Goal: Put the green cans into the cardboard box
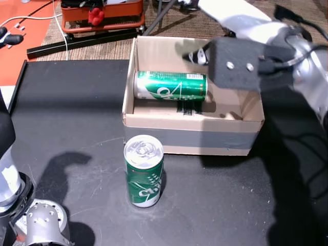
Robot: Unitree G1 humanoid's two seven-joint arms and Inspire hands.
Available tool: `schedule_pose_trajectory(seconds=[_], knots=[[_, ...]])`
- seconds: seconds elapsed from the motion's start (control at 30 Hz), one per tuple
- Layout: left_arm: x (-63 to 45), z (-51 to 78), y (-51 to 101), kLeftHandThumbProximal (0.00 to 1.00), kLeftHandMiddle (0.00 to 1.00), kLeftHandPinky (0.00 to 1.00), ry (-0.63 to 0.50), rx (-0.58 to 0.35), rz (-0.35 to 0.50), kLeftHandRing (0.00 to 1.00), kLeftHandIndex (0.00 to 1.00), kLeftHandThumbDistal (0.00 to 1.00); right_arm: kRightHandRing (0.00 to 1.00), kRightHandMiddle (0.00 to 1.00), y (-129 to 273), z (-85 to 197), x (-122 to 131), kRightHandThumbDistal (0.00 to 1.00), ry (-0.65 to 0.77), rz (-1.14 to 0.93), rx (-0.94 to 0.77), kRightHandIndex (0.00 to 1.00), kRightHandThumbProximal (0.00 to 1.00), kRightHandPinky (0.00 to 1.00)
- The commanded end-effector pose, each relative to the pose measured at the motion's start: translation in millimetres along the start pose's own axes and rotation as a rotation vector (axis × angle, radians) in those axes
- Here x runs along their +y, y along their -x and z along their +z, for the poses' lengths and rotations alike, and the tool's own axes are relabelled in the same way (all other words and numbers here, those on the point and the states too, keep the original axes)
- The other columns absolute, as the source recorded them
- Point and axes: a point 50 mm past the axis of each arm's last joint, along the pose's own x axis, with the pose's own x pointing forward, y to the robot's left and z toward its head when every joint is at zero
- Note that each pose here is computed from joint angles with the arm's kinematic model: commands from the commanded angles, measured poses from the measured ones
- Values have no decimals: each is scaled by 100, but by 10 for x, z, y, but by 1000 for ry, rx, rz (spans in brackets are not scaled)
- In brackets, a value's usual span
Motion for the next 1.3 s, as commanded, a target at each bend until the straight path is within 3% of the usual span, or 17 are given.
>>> schedule_pose_trajectory(seconds=[0.0, 0.17, 0.33, 0.47, 0.57, 0.67, 0.73, 0.87, 0.97, 1.03, 1.13, 1.17, 1.27], knots=[[-47, -7, 51, 90, 66, 81, 9, 8, 24, 86, 52, 62, 82, 78, 134, -63, 10, 81, -56, -74, -25, 76, 20, 85], [-50, -11, 54, 89, 66, 81, 13, 12, 25, 86, 51, 63, 76, 75, 365, -104, 20, 73, -119, -162, -108, 74, 17, 80], [-53, -12, 61, 93, 66, 82, 3, 18, 13, 86, 51, 64, 73, 73, 526, -137, 7, 74, -162, -237, -146, 74, 17, 75], [-65, -6, 62, 93, 66, 82, 7, 18, 15, 86, 51, 66, 73, 75, 729, -197, 24, 84, -279, -290, -176, 76, 21, 76], [-55, 1, 63, 92, 66, 82, 9, 20, 14, 87, 51, 65, 76, 77, 914, -254, 65, 90, -385, -350, -181, 77, 31, 78], [-48, 13, 62, 92, 66, 82, -1, 20, 20, 86, 51, 65, 82, 81, 1108, -268, 102, 84, -470, -401, -231, 81, 27, 84], [-39, 18, 61, 92, 67, 82, 3, 23, 15, 87, 51, 63, 83, 83, 1235, -276, 133, 89, -544, -457, -260, 85, 27, 87], [-10, 21, 63, 92, 66, 82, 12, 34, 4, 86, 51, 68, 85, 84, 1438, -252, 158, 77, -609, -577, -339, 86, 35, 92], [1, 24, 70, 97, 67, 83, 5, 52, -6, 87, 53, 73, 82, 79, 1584, -203, 158, 76, -583, -678, -406, 80, 51, 92], [15, 24, 77, 97, 68, 83, 5, 62, -13, 87, 53, 73, 79, 75, 1677, -146, 156, 67, -549, -745, -465, 74, 53, 90], [43, 22, 90, 98, 68, 84, 4, 70, -26, 88, 54, 75, 75, 69, 1746, -88, 164, 66, -543, -811, -509, 66, 58, 88], [48, 20, 97, 99, 69, 83, 9, 77, -33, 88, 54, 78, 74, 67, 1767, -71, 168, 71, -542, -836, -515, 64, 62, 88], [40, 21, 114, 99, 69, 82, 29, 107, -49, 85, 55, 83, 71, 65, 1824, -23, 197, 68, -541, -861, -528, 63, 62, 88]])
